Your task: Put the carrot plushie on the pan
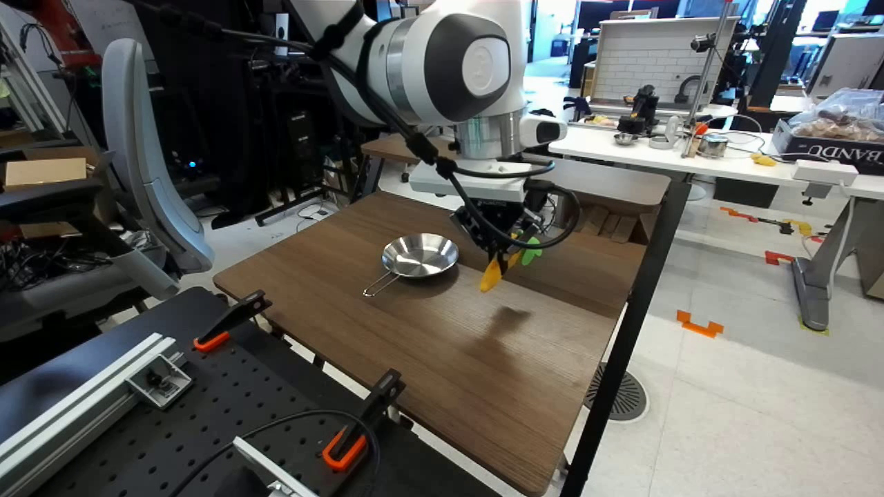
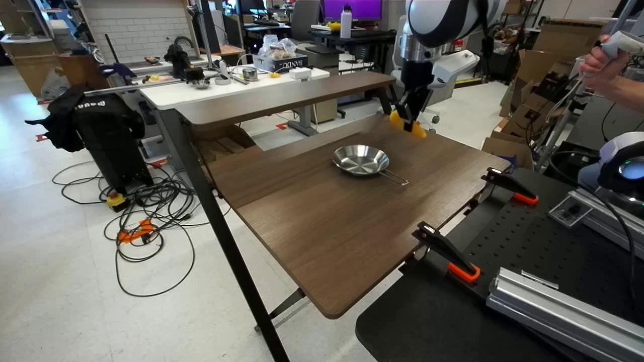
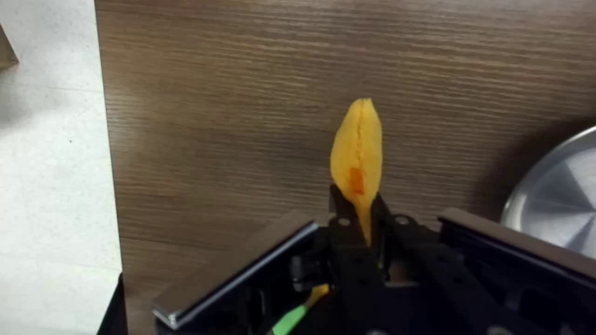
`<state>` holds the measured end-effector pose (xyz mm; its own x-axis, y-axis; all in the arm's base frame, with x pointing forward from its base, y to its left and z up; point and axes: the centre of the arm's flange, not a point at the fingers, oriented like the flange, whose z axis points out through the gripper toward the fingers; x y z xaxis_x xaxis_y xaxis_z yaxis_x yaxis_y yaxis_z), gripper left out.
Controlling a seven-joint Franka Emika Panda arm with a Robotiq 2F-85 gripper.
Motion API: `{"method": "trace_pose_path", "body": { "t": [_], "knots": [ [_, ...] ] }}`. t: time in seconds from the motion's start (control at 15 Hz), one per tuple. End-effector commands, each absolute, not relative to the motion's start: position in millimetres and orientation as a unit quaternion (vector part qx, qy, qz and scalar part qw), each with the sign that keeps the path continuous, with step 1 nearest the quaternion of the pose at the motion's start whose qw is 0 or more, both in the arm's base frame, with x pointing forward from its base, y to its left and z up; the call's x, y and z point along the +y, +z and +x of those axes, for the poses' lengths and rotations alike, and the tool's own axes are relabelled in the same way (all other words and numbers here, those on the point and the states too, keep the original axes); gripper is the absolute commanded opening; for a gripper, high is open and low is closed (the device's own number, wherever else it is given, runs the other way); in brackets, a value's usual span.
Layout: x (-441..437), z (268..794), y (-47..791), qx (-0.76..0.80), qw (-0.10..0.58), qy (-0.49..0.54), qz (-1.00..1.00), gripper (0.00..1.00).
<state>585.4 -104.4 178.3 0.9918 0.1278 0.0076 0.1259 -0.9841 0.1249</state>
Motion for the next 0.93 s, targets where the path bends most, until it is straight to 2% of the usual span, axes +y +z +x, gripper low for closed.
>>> {"method": "trace_pose_path", "body": {
  "t": [0.0, 0.87],
  "knots": [
    [-68.1, 581.3, 195.6, 0.097, 0.059, 0.011, 0.993, 0.02],
    [40.0, 583.4, 189.4, 0.182, 0.044, 0.002, 0.982, 0.02]
  ]
}}
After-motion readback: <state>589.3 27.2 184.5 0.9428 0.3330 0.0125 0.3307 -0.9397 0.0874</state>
